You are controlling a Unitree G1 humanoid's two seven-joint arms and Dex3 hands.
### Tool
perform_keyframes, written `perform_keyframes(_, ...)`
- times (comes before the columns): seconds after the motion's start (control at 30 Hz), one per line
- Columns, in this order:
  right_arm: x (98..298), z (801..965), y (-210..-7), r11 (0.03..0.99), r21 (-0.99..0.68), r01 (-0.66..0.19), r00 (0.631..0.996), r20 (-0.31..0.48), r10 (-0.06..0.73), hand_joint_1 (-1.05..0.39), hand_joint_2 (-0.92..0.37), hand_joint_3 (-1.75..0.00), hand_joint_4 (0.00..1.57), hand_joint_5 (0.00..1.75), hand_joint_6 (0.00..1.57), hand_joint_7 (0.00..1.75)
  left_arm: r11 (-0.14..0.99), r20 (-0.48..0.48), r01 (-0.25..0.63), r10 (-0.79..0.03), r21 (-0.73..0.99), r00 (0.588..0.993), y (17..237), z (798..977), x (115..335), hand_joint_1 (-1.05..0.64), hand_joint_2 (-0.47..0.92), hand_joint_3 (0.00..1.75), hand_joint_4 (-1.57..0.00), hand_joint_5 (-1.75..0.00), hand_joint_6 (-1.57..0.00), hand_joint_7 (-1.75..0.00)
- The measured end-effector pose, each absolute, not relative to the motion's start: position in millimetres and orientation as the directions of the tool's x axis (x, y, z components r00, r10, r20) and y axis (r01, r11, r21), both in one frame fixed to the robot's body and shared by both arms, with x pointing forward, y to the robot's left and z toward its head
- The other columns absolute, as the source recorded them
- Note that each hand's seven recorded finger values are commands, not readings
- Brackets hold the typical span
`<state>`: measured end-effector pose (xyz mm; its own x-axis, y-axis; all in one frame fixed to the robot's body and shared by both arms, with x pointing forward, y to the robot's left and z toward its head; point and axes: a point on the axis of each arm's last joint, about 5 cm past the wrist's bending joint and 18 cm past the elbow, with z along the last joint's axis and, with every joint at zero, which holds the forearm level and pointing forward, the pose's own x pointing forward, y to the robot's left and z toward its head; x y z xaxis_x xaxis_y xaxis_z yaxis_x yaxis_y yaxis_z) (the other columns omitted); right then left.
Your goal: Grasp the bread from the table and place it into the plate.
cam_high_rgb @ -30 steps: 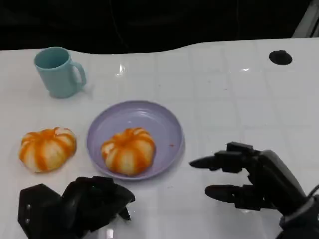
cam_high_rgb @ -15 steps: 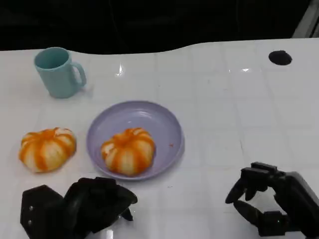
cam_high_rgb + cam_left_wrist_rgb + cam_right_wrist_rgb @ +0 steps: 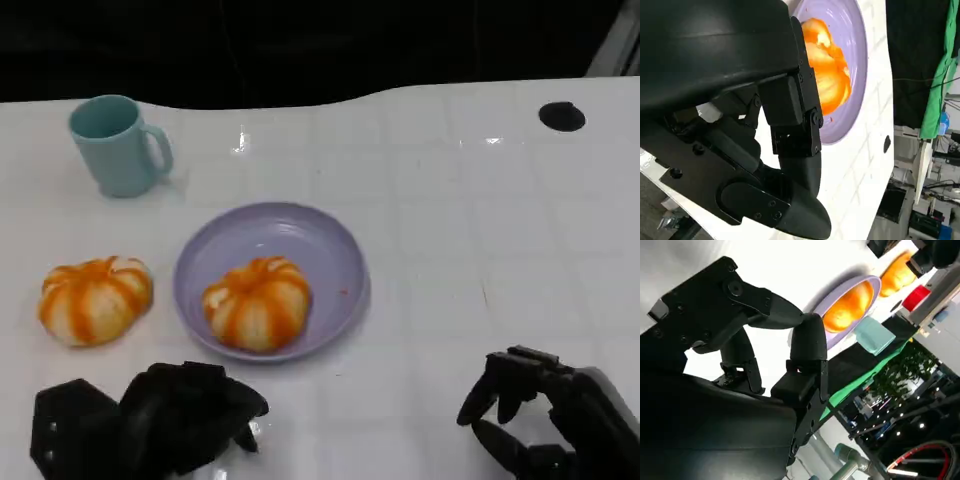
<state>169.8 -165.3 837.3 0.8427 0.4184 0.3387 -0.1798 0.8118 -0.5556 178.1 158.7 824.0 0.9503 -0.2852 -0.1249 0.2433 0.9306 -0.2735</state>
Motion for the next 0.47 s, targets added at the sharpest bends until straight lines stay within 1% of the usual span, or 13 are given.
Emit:
perform_keyframes(0.17,173.9,834.7,-162.8,0.821,-0.544,-0.175,0.853,0.333,0.403,-0.29,-0.43,-1.12,0.67,1.75,0.66,1.40,0.931,-0.129,0.243,-0.286,-0.274,0.950,160.8,823.0,178.9,-1.05,0.63,0.30,-0.88,-1.53,-1.53,-0.37)
perform_keyframes(0.3,173.8,833.6,-162.4,0.822,-0.542,-0.176,0.856,0.328,0.399,-0.28,-0.42,-1.10,0.68,1.75,0.66,1.41,0.930,-0.123,0.248,-0.289,-0.269,0.949,161.5,821.8,179.5,-1.05,0.63,0.29,-0.88,-1.53,-1.53,-0.38)
perform_keyframes(0.47,175.0,833.1,-161.2,0.820,-0.546,-0.172,0.859,0.325,0.396,-0.30,-0.43,-1.09,0.68,1.75,0.65,1.42,0.931,-0.121,0.250,-0.290,-0.267,0.949,161.5,821.5,180.8,-1.05,0.64,0.29,-0.89,-1.52,-1.53,-0.38)
